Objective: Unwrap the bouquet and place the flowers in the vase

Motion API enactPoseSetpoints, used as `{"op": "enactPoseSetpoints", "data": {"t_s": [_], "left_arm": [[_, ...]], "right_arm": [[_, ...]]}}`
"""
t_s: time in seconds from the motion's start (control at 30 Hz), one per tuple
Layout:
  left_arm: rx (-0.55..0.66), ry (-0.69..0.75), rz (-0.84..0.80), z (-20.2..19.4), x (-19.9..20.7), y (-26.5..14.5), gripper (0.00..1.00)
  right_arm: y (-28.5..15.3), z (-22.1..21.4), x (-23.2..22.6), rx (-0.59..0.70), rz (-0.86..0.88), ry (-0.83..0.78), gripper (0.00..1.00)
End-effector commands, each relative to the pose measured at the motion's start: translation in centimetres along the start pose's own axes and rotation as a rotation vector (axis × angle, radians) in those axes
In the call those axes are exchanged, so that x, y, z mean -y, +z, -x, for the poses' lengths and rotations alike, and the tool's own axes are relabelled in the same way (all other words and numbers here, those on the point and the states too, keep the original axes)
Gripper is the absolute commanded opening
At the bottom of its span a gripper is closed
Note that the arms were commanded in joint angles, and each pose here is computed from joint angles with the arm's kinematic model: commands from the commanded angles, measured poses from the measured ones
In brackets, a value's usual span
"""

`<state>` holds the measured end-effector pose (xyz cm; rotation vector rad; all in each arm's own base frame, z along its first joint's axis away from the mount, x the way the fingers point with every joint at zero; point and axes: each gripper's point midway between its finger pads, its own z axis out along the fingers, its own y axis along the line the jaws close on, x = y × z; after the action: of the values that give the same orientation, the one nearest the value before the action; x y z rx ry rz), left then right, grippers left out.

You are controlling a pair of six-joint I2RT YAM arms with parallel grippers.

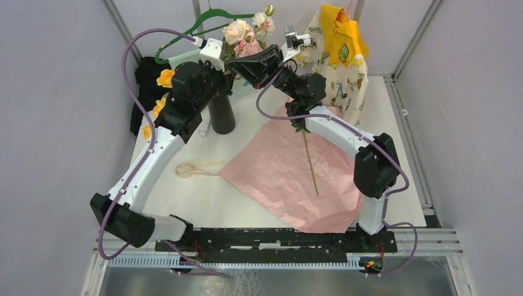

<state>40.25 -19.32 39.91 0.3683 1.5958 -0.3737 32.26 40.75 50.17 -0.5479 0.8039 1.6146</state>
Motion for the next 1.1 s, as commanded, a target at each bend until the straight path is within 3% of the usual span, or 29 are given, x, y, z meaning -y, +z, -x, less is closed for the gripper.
{"op": "enactPoseSetpoints", "data": {"t_s": [0.0,0.53,0.83,1.07], "left_arm": [[0.072,0.065,0.095,3.4,-1.8,-1.2,0.20],[0.063,0.019,0.126,6.9,-2.0,-5.3,0.25],[-0.061,-0.058,0.163,5.3,-2.3,-5.0,0.27],[-0.051,-0.091,0.151,5.8,-1.9,-5.4,0.26]], "right_arm": [[1.1,2.4,-2.0,0.028,0.081,-0.053,0.00],[1.6,3.2,-1.3,0.045,0.072,-0.051,0.00],[1.6,2.9,-1.5,0.041,0.083,-0.014,0.00],[1.5,2.6,-1.5,0.025,0.080,-0.011,0.00]]}}
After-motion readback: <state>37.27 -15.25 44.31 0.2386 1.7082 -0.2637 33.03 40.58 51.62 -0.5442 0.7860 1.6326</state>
